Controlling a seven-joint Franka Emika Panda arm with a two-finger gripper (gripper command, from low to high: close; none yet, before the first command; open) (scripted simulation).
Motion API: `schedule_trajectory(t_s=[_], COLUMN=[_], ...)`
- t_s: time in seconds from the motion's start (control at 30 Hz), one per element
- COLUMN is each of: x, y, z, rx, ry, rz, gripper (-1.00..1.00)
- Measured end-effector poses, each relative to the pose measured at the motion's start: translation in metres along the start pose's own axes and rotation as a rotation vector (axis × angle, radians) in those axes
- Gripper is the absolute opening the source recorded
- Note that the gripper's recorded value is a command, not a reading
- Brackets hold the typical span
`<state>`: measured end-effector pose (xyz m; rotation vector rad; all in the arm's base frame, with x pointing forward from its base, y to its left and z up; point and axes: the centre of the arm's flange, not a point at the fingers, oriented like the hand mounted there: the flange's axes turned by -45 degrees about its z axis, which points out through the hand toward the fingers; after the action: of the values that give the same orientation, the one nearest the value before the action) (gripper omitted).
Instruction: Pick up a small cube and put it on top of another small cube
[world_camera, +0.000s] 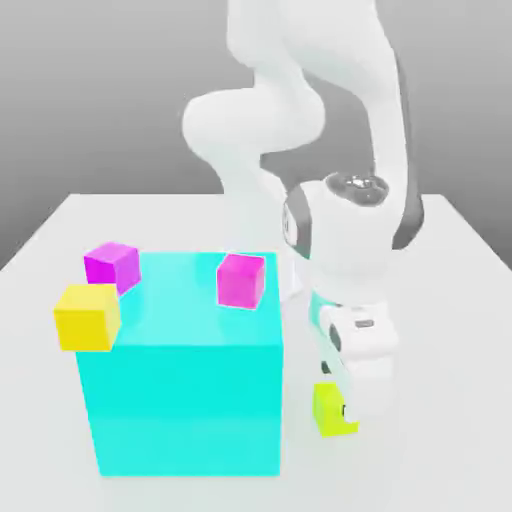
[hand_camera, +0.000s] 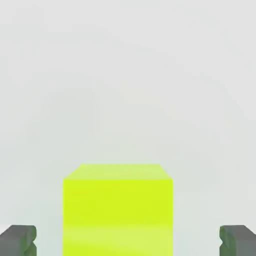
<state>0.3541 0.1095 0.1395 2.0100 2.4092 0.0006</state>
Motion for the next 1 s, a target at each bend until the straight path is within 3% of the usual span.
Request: schedule_trajectory(t_s=[0.03, 0.27, 0.57, 0.77, 1.0], x=[0.0, 0.0, 0.005, 0.006, -0.125], y=[-0.001, -0.001, -0.002, 0.063, 0.045], z=[0.007, 0.008, -0.053, -0.157, -0.24], rx=[0.001, 0.004, 0.004, -0.117, -0.075], ry=[0.001, 0.001, 0.006, -0.034, -0.064], rz=[0.001, 0.001, -0.003, -0.333, -0.317], gripper=[-1.0, -1.0, -1.0, -1.0, -1.0])
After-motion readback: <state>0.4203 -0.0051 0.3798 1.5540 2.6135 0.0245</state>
